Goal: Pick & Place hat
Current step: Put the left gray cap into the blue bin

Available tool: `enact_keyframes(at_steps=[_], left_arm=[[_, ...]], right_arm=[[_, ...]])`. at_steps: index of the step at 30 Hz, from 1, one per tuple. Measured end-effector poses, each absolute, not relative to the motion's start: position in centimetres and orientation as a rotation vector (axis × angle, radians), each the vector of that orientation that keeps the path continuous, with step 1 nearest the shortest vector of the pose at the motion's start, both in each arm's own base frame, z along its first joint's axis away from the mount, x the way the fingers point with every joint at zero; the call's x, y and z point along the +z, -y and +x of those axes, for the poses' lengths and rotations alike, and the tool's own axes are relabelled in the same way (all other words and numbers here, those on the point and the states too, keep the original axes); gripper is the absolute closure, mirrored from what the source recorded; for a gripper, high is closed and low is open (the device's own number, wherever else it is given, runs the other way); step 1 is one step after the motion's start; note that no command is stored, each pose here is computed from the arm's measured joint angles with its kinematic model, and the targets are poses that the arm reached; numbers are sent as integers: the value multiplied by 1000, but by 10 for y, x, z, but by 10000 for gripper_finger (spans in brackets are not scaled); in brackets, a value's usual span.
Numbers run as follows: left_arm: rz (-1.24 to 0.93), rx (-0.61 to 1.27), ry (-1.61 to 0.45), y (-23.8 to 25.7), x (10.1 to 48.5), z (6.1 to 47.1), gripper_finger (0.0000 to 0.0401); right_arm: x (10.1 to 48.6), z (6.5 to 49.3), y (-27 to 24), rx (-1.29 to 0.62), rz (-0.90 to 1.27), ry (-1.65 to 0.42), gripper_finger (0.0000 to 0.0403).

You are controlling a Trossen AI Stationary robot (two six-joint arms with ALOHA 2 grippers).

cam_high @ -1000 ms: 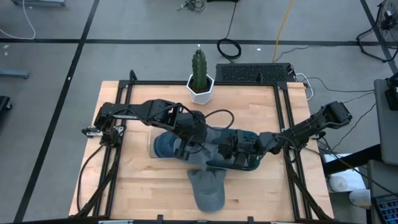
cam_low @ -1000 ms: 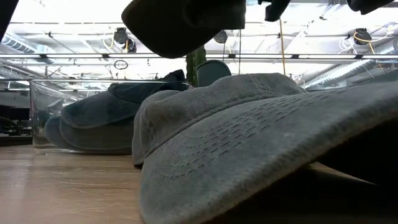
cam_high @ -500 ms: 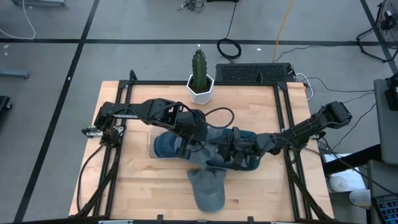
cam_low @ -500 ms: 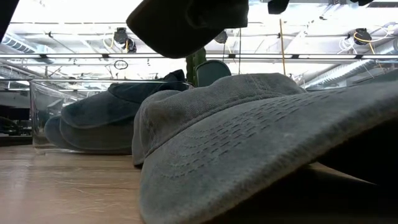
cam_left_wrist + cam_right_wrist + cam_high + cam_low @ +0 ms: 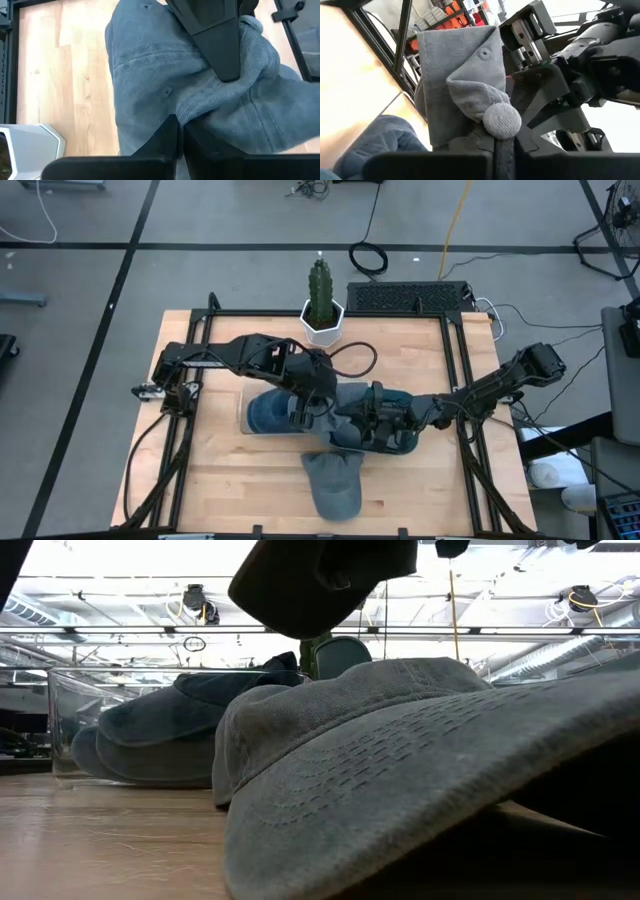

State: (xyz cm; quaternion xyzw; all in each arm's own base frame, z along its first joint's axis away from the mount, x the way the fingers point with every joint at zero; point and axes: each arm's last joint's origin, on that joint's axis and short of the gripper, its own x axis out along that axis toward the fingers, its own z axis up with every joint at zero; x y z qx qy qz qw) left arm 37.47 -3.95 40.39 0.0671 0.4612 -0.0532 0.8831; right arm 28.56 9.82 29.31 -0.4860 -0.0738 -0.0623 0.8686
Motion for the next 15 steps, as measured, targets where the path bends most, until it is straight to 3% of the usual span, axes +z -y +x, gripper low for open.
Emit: enact_keyframes(at_steps=[15], left_arm=[[80, -78, -948, 39, 404, 376, 371]], right_arm=[[289, 286, -98, -117, -918, 106, 402]])
